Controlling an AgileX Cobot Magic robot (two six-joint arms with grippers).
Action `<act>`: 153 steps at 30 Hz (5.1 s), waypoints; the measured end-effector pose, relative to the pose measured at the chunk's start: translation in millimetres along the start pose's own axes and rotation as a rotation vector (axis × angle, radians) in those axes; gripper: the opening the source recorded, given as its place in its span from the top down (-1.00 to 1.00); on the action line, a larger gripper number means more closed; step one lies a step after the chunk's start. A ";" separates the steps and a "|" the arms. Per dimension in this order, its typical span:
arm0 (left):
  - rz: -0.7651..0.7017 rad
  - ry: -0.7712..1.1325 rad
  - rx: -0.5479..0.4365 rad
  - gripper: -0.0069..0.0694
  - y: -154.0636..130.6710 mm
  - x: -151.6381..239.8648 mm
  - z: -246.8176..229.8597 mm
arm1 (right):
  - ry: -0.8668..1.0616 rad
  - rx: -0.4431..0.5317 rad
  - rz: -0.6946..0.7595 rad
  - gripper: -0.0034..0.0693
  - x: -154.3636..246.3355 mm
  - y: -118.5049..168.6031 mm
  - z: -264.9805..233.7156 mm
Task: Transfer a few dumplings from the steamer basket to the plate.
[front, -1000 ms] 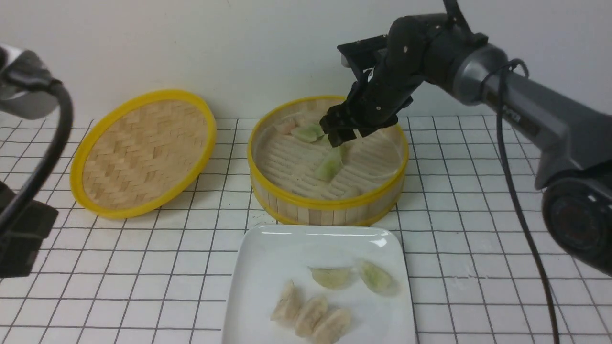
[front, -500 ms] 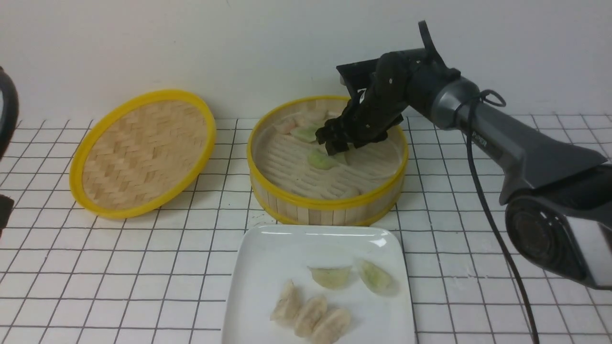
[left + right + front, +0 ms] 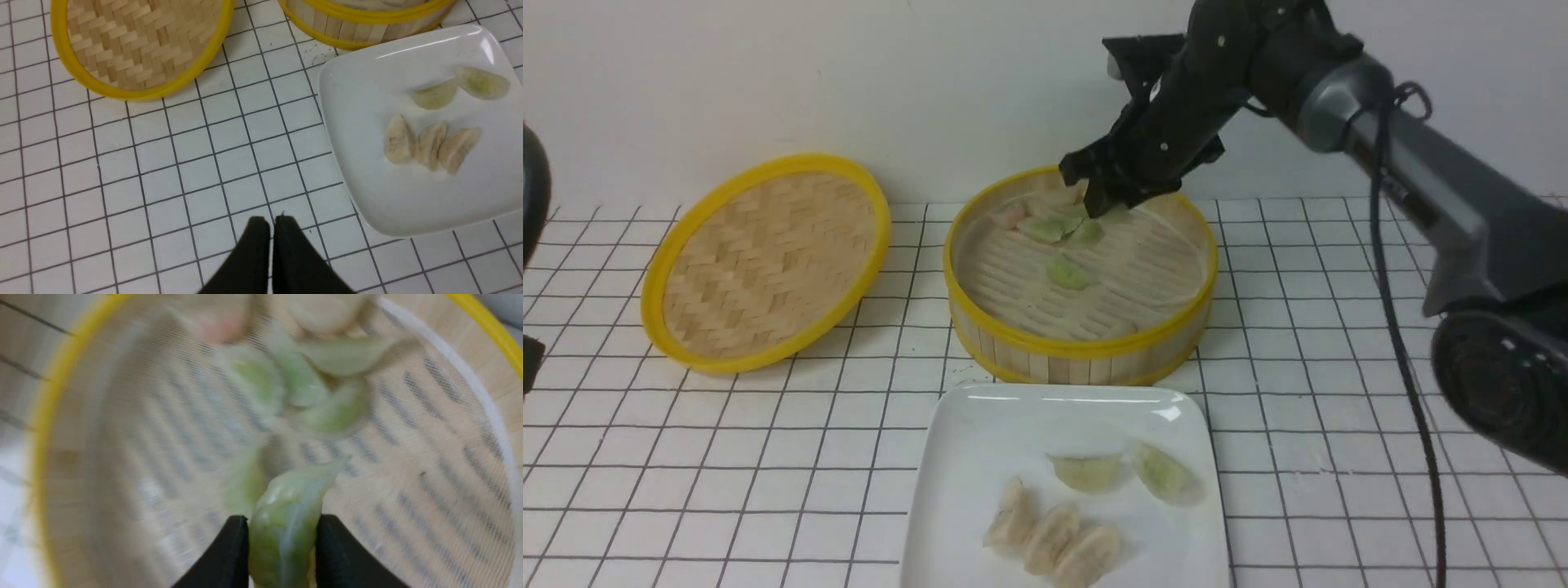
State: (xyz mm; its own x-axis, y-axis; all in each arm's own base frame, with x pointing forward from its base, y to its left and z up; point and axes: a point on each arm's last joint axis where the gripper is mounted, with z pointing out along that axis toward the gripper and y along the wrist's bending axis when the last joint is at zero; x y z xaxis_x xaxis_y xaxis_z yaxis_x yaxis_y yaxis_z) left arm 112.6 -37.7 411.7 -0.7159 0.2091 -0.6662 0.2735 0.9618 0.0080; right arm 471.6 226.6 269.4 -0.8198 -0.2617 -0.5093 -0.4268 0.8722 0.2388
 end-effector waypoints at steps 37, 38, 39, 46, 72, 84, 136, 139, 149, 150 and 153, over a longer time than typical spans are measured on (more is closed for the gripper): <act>0.025 0.011 0.003 0.84 -0.3 1.0 0.2 | 0.273 -0.079 -0.109 0.54 110.1 85.4 -60.3; 0.025 0.011 0.003 0.84 -0.3 1.0 0.2 | 0.216 -0.080 -0.119 0.69 106.6 89.0 -87.4; 0.025 0.011 0.003 0.84 -0.3 1.0 0.2 | 0.172 -0.080 -0.124 0.80 104.9 91.4 -107.2; 0.006 -0.029 0.065 0.84 -5.9 -2.6 0.0 | -0.238 -0.056 -0.199 0.94 133.2 99.7 -292.0; 0.008 -0.256 0.191 0.84 -20.8 -41.9 29.2 | -1.208 0.001 0.005 0.95 412.2 3.2 -341.4; 0.012 -0.520 0.163 0.84 -11.3 21.4 10.0 | -1.225 0.000 -0.003 0.95 411.7 3.6 -342.6; -0.087 -0.520 -0.189 0.84 14.7 211.4 135.3 | -1.227 0.001 0.000 0.95 411.6 3.4 -342.8; -0.087 -0.520 -0.189 0.84 14.7 211.4 135.3 | -1.227 0.001 0.000 0.95 411.6 3.4 -342.8; -0.087 -0.520 -0.189 0.84 14.7 211.4 135.3 | -1.227 0.001 0.000 0.95 411.6 3.4 -342.8; -0.087 -0.520 -0.189 0.84 14.7 211.4 135.3 | -1.227 0.001 0.000 0.95 411.6 3.4 -342.8; -0.087 -0.520 -0.189 0.84 14.7 211.4 135.3 | -1.227 0.001 0.000 0.95 411.6 3.4 -342.8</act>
State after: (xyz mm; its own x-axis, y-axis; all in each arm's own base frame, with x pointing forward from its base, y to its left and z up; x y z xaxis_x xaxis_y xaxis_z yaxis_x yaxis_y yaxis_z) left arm 52.2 -3.2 170.1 -0.3064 0.0588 -0.9501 0.0734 0.9966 0.0380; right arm 1.9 -19.7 344.0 0.0838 0.3003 -0.9502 -0.4260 0.8728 0.2383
